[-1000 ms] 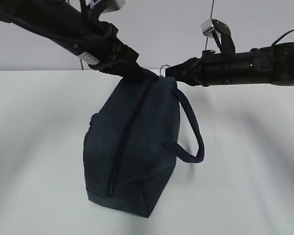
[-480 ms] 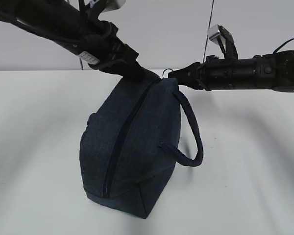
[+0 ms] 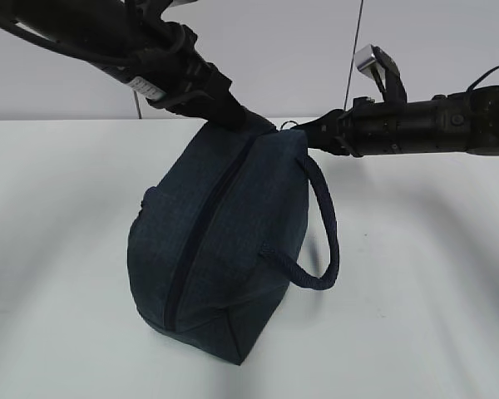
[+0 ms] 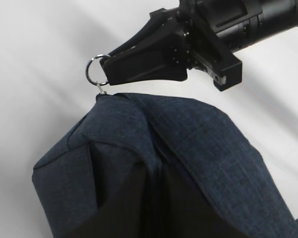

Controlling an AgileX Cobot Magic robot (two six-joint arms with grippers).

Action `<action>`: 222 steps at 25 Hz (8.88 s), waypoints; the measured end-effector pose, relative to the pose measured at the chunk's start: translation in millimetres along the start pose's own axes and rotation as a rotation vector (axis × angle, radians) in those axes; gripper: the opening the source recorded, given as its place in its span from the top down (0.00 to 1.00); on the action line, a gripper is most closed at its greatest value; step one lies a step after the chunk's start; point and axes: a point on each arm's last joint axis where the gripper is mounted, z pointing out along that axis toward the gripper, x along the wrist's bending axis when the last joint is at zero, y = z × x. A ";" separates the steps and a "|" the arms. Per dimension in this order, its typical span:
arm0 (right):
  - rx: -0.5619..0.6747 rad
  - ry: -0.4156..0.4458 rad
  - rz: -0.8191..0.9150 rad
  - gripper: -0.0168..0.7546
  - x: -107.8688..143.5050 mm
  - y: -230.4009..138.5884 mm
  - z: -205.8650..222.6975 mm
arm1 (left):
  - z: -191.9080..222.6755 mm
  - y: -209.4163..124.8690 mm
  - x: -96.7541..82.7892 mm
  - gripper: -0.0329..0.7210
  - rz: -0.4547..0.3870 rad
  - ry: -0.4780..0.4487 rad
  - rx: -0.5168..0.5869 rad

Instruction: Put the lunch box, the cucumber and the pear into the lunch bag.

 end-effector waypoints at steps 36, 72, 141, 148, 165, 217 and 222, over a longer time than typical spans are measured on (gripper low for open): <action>0.070 -0.067 0.062 0.97 -22.4 -26.8 12.4 | -10.8 6.0 -4.5 0.94 0.079 0.025 -0.064; 0.095 -0.001 0.009 0.98 -19.6 -21.8 0.6 | 6.5 1.3 -1.3 0.94 0.017 -0.057 -0.027; 0.176 -0.074 0.175 0.52 32.2 33.6 -50.4 | -57.6 -42.7 111.9 0.35 -0.306 0.327 0.107; 0.169 -0.093 0.182 0.52 30.4 34.1 -50.5 | -57.4 -44.3 110.2 0.35 -0.313 0.312 0.127; 0.014 -0.915 -0.213 0.52 -34.2 56.2 -84.2 | -57.1 -44.0 109.7 0.38 -0.318 0.306 0.123; 0.167 -1.331 0.190 0.59 -32.5 -2.3 -142.7 | -57.1 -36.8 112.6 0.38 -0.334 0.323 0.035; 0.204 -1.177 0.376 0.65 -23.3 -12.9 -127.9 | -57.1 -36.7 112.6 0.38 -0.335 0.324 0.033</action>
